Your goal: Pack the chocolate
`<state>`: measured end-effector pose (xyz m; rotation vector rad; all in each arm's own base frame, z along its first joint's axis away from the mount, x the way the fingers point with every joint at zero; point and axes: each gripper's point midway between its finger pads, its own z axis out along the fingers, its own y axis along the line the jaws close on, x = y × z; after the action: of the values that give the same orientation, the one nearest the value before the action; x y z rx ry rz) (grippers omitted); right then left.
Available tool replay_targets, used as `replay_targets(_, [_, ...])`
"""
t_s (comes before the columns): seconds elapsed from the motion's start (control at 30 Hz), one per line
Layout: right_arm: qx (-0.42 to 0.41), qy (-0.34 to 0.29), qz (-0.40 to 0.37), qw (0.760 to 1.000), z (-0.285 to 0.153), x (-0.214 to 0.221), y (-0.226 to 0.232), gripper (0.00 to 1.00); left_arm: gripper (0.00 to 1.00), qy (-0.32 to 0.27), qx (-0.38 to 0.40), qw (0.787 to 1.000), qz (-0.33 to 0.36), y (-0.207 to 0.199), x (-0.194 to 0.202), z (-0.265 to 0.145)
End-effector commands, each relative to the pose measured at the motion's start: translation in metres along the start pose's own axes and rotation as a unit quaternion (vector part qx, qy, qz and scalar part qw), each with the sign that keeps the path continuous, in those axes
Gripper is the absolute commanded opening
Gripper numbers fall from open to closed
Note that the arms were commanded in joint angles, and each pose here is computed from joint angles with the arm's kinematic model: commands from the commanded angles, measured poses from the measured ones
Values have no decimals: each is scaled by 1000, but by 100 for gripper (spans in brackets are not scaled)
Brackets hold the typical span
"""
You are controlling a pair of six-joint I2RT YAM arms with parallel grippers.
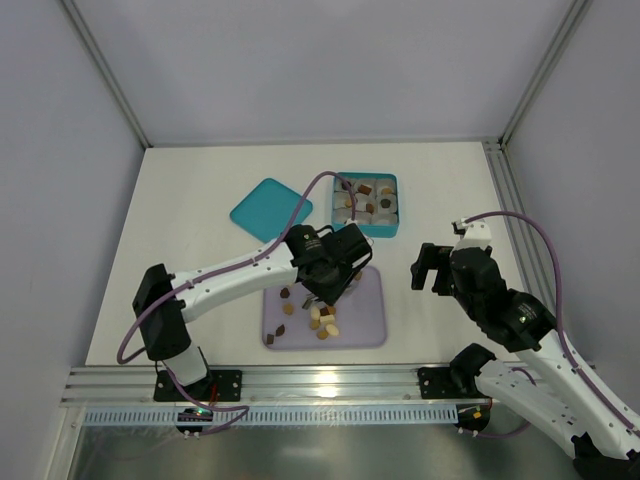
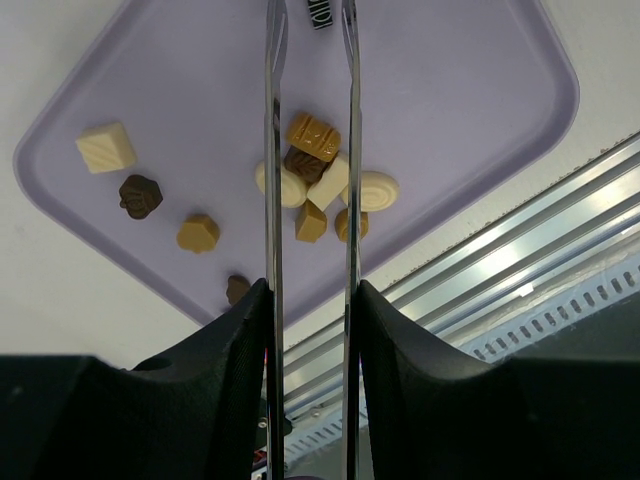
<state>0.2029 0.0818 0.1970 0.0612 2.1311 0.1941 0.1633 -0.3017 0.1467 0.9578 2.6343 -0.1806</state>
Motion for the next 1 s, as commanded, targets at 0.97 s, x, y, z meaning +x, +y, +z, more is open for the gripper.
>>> replay_targets(0.97, [-8, -24, 8, 1000, -1, -10, 3, 100, 29, 1, -21, 1000, 15, 2, -3, 1])
